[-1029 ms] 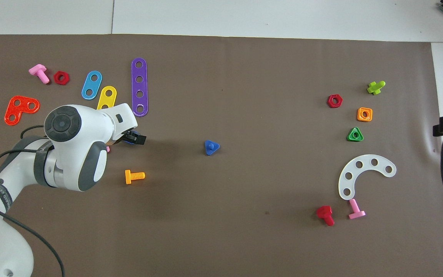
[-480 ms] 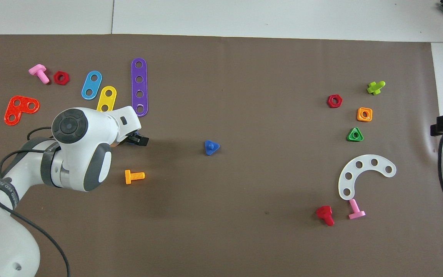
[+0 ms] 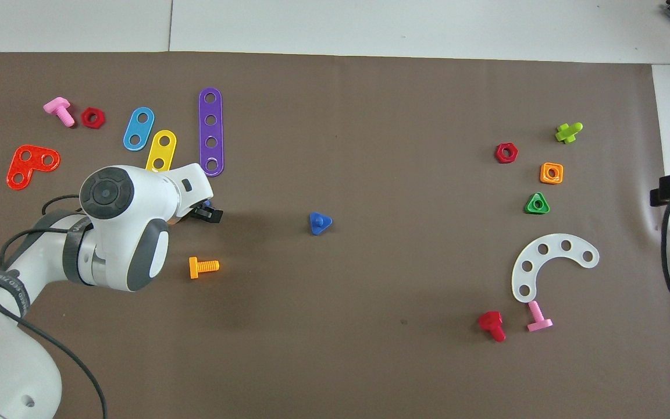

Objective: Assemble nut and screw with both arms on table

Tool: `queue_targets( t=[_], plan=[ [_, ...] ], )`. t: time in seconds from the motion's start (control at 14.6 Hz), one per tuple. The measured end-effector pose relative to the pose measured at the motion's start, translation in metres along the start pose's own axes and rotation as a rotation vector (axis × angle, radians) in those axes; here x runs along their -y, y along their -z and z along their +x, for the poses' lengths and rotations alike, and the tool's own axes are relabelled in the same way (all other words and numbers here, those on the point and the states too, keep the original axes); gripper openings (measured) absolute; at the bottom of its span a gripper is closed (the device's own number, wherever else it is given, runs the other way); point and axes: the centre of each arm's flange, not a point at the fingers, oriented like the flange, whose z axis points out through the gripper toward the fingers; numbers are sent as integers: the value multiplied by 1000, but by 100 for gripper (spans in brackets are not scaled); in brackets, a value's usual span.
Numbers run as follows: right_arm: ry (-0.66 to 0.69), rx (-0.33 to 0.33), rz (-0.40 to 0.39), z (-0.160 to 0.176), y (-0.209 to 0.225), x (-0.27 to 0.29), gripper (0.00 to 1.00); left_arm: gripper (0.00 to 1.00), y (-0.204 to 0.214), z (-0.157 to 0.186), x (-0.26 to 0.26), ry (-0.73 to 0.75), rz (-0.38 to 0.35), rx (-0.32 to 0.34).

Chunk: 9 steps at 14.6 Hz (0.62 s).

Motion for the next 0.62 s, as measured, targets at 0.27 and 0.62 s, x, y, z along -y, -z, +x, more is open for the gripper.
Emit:
queue_targets(
  t=[0.27, 0.62],
  plan=[
    [14, 6, 0, -1, -1, 7, 100, 75, 0, 0, 0, 0, 0, 0],
    [9, 9, 1, -1, -3, 5, 100, 46, 1, 1, -1, -1, 0, -2]
  ],
)
